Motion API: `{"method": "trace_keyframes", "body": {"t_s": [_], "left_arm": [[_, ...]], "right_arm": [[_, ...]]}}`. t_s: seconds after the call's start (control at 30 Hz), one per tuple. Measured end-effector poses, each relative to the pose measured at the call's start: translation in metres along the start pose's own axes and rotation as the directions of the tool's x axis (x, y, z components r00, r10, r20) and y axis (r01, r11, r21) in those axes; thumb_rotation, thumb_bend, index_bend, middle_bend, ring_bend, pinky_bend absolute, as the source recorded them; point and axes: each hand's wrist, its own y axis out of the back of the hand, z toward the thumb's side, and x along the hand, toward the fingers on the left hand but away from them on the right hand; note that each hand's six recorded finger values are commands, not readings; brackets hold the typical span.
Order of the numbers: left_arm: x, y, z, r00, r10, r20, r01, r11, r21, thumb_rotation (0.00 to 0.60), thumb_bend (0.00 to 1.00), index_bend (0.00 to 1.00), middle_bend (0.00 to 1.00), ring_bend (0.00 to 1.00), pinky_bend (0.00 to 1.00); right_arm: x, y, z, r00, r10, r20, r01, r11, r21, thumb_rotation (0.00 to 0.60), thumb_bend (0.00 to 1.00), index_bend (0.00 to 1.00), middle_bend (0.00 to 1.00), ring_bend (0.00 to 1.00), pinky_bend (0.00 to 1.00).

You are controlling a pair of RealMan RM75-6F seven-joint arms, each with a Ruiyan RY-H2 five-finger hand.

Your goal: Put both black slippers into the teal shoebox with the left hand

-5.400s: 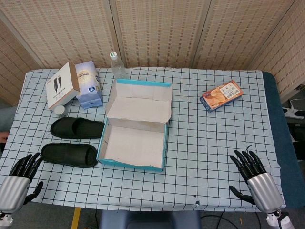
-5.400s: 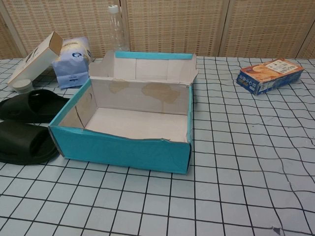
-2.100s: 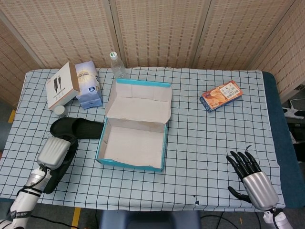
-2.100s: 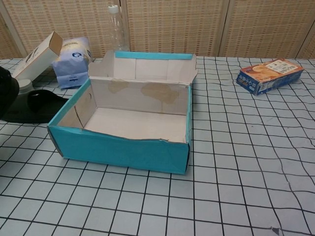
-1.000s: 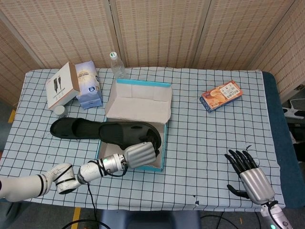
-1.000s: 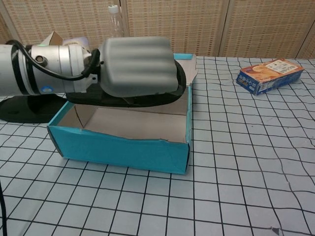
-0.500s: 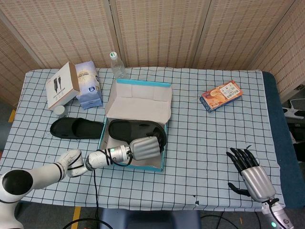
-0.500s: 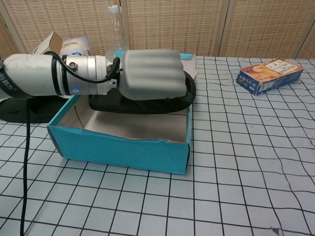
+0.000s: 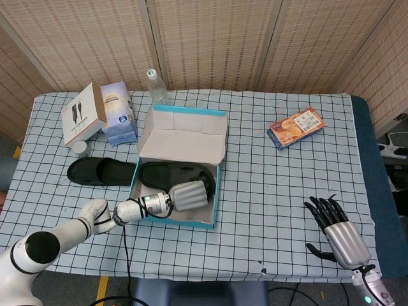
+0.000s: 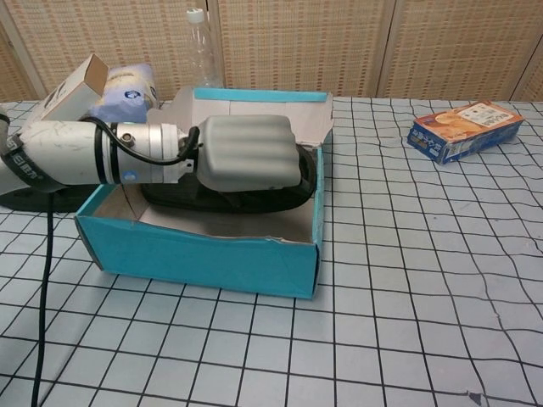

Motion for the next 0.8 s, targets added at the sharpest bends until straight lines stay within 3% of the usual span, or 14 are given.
{"method": "trace_keyframes", "body": {"t_s": [0.17, 0.23, 0.33, 0.8], "left_arm": [[-0.004, -0.004, -0.001, 1.0, 0.012, -0.022, -0.012, 1.0, 0.007, 0.6, 0.57, 0.33, 0.47, 0.43, 0.47], [-0.005, -0.001, -0.002, 0.999, 0.026, -0.026, -0.026, 1.0, 0.003, 0.6, 0.53, 0.23, 0.32, 0.34, 0.43], [-0.007, 0.005, -0.004, 0.997, 0.058, -0.042, -0.059, 0.998, -0.024, 0.6, 0.5, 0.16, 0.23, 0.26, 0.4], [-0.032, 0.022, -0.028, 0.974, 0.104, -0.199, -0.137, 0.977, -0.161, 0.6, 0.48, 0.1, 0.19, 0.13, 0.29]], "right_arm": [[0.002, 0.001, 0.001, 1.0, -0.004, -0.003, 0.004, 1.0, 0.0, 0.524, 0.15, 0.0, 0.0, 0.0, 0.0], [0.002, 0.001, 0.001, 1.0, -0.003, -0.003, 0.003, 1.0, -0.001, 0.524, 0.15, 0.0, 0.0, 0.0, 0.0], [0.002, -0.001, 0.002, 1.0, 0.003, -0.007, -0.003, 1.0, 0.0, 0.523, 0.15, 0.0, 0.0, 0.0, 0.0], [0.005, -0.002, 0.007, 1.0, 0.005, -0.027, -0.005, 1.0, 0.002, 0.523, 0.15, 0.0, 0.0, 0.0, 0.0]]}}
